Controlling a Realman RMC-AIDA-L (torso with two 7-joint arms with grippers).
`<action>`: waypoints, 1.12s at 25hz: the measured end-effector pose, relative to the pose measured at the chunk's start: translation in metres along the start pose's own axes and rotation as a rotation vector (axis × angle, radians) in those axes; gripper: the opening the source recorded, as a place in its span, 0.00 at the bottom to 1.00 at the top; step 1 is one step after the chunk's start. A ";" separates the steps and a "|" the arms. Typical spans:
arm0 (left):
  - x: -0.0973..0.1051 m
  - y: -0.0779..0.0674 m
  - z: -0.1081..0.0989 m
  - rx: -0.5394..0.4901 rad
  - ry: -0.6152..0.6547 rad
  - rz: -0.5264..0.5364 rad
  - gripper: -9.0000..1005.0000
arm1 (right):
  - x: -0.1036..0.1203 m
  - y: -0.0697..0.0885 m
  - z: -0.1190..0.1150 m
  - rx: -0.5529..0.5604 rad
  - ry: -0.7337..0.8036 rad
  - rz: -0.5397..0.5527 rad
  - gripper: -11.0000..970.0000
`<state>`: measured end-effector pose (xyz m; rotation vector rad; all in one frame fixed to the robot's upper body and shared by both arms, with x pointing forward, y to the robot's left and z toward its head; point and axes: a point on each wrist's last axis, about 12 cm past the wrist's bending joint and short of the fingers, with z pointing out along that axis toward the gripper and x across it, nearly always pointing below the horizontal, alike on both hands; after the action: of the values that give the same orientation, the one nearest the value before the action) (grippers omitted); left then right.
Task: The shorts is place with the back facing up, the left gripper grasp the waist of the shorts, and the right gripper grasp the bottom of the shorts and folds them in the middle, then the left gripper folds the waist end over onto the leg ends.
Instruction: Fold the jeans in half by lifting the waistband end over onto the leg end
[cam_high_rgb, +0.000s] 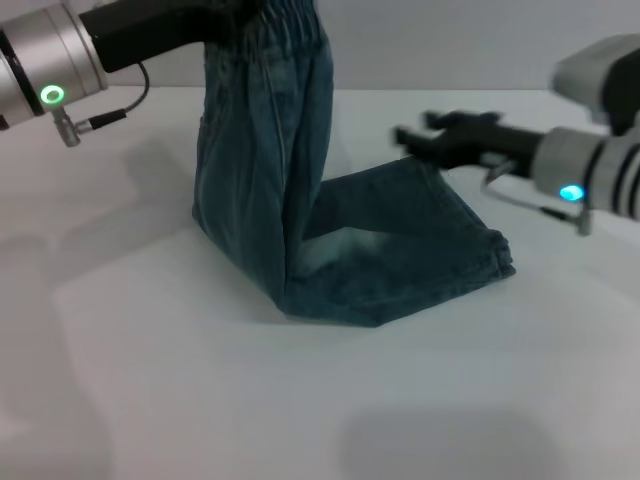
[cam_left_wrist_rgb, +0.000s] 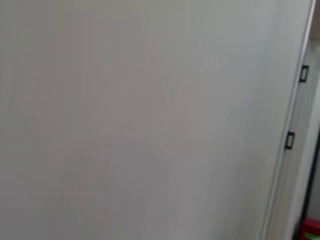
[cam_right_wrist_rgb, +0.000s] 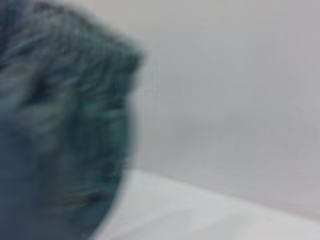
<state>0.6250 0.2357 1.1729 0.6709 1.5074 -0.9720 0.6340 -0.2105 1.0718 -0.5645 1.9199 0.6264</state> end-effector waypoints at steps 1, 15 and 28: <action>0.001 -0.001 0.001 0.006 0.001 -0.002 0.02 | -0.001 -0.007 -0.004 0.039 -0.016 0.004 0.54; 0.020 -0.017 0.026 0.088 0.034 -0.030 0.02 | -0.016 -0.055 -0.044 0.299 -0.193 0.073 0.54; 0.028 -0.038 0.052 0.187 0.090 -0.008 0.02 | -0.014 -0.056 -0.044 0.309 -0.185 0.067 0.54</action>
<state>0.6144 0.1696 1.1538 0.8527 1.5102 -1.1105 0.6453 -0.2800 1.0912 -0.2384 1.8196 0.3979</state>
